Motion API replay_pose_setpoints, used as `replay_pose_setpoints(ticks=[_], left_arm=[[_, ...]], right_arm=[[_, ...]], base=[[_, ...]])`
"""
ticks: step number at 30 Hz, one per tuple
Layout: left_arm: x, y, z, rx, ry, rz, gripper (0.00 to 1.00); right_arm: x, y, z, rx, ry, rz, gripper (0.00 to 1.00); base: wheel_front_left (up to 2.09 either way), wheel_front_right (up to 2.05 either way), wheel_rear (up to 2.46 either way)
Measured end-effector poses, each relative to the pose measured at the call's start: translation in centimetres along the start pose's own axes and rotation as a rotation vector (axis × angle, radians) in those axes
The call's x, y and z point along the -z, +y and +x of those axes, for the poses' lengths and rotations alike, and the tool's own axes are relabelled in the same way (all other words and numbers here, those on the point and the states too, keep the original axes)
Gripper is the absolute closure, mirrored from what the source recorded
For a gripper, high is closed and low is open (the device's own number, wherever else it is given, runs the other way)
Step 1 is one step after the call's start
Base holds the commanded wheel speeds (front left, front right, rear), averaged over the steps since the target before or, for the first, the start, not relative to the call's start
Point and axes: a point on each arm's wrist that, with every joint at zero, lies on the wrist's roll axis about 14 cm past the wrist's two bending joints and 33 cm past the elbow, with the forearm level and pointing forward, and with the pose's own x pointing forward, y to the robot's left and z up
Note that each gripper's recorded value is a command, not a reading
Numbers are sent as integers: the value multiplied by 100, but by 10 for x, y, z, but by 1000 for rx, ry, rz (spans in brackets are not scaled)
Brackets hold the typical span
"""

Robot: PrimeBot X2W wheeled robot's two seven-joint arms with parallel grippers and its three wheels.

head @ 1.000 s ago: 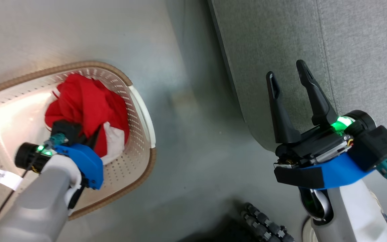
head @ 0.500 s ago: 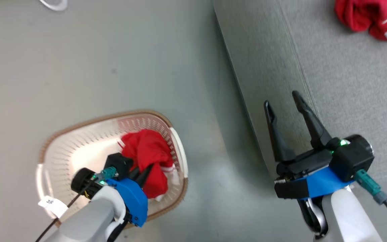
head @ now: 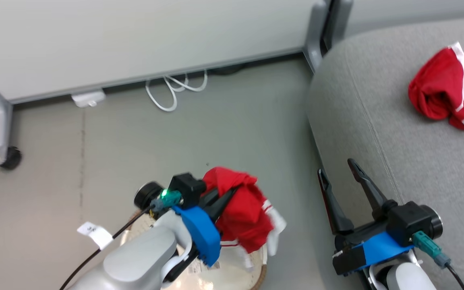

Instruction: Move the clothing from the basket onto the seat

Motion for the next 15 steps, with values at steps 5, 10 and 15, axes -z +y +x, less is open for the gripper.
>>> replay_pose_setpoints(ticks=[5, 10, 15], left_arm=[[-60, -7, -10, -16, -138, 80, 100], [-110, -16, -20, -26, -236, 161, 100], [-147, -30, -24, -19, -292, 231, 100]], right_arm=[[-14, 21, -6, -55, -26, 2, 0], [-26, 38, -12, -100, -49, 0, 0], [-32, 49, -18, -128, -60, -1, 0]], base=[[0, 0, 0], [0, 0, 0], [0, 0, 0]])
